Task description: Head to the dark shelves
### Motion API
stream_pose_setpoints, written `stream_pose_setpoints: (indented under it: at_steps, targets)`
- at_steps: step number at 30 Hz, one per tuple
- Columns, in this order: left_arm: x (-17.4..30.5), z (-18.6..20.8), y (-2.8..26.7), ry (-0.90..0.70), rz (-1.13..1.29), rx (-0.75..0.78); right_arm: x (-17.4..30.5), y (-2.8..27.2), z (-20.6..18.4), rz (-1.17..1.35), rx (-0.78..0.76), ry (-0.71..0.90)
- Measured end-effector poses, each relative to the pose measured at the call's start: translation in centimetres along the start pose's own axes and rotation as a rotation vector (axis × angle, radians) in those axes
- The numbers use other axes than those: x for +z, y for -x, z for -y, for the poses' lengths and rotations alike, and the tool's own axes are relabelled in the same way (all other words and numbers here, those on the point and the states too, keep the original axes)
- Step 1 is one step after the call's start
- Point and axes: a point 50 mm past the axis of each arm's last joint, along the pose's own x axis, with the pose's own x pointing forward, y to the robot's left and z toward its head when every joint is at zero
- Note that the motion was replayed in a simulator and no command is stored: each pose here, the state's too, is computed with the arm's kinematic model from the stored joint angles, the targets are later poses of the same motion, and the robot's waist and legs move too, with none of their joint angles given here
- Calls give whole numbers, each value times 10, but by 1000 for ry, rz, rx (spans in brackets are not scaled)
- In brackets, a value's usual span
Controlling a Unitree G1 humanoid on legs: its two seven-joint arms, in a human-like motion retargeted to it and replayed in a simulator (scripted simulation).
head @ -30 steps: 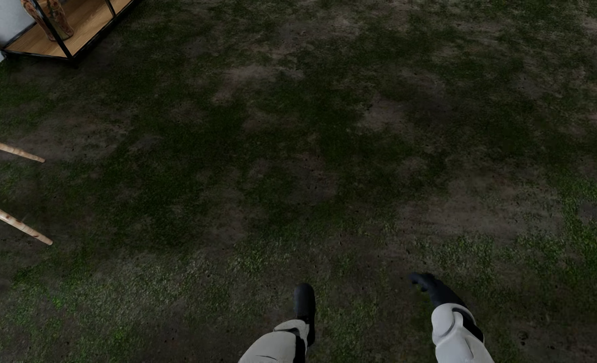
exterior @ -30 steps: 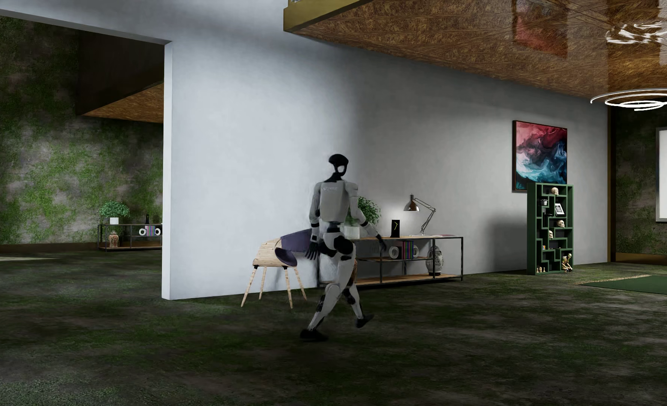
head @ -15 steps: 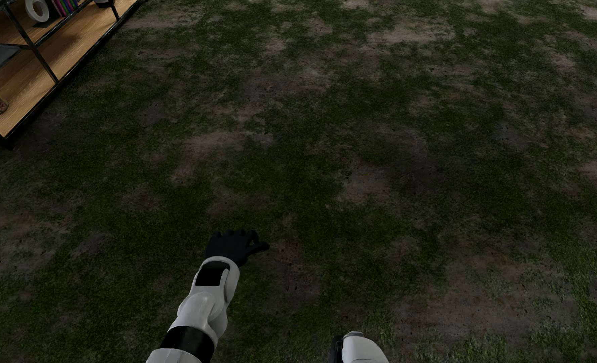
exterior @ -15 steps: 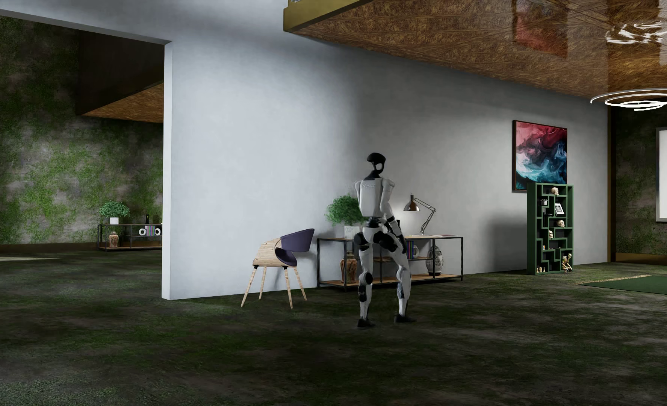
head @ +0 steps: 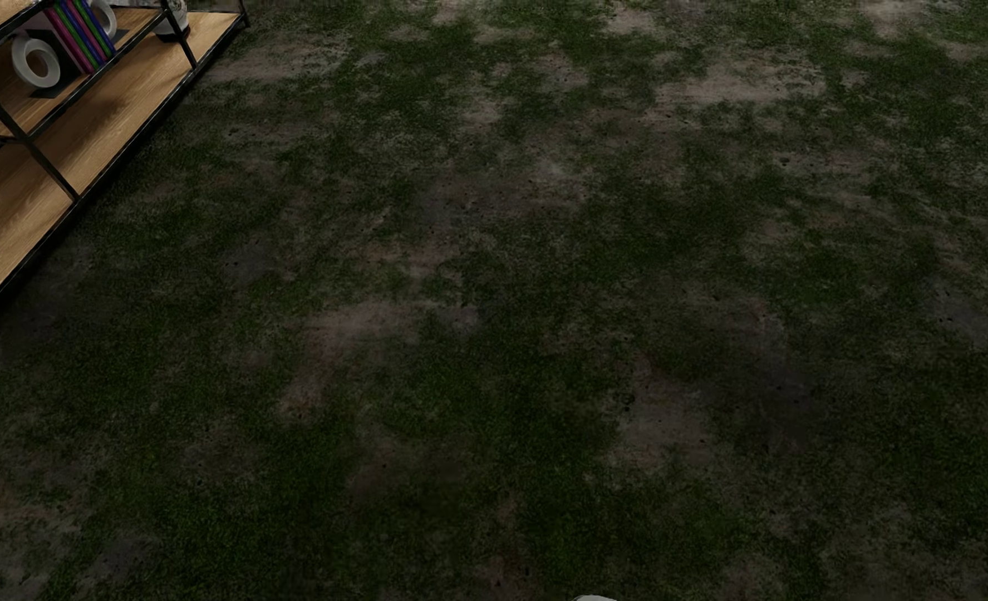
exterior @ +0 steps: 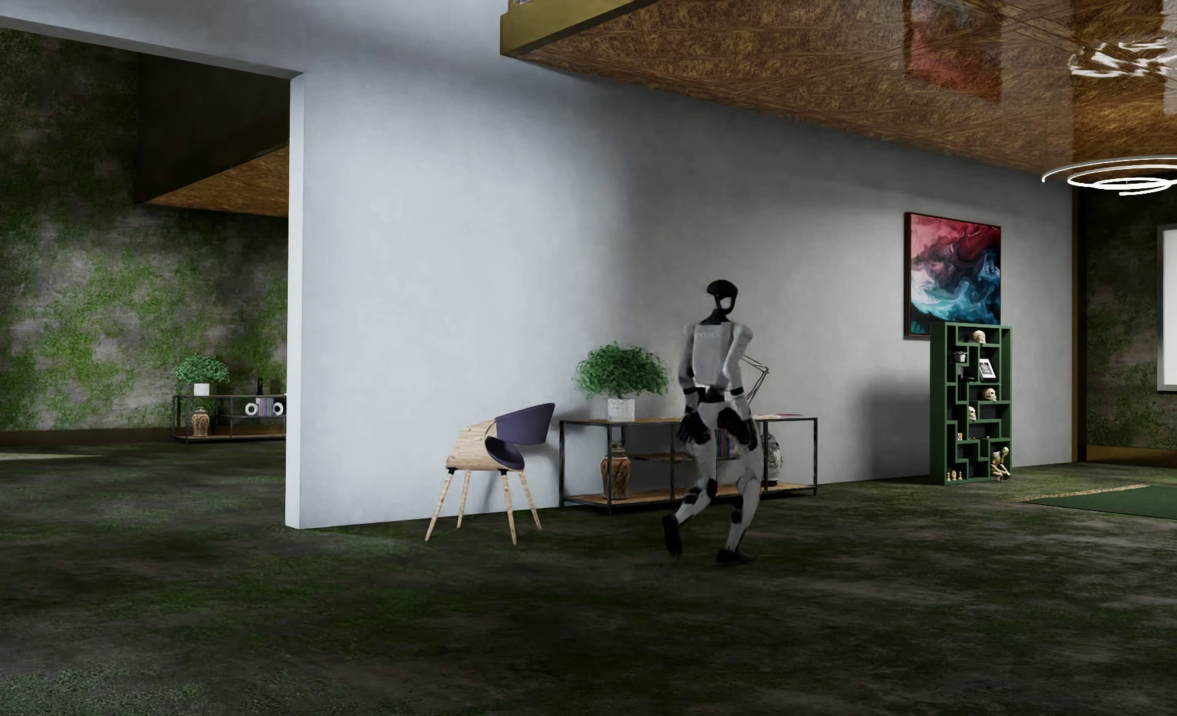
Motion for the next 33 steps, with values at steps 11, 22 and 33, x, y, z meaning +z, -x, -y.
stream_pose_setpoints:
  at_steps: [11,22,33]
  targets:
    - [-36,91,28,171,-36,-287,172,20,127,599,-361,200]
    - [13,-56,-1,-191,126,173,78,3,63,404,-157,125]
    - [6,-178,38,287,262,697,-59,4,-4,-109,101,35]
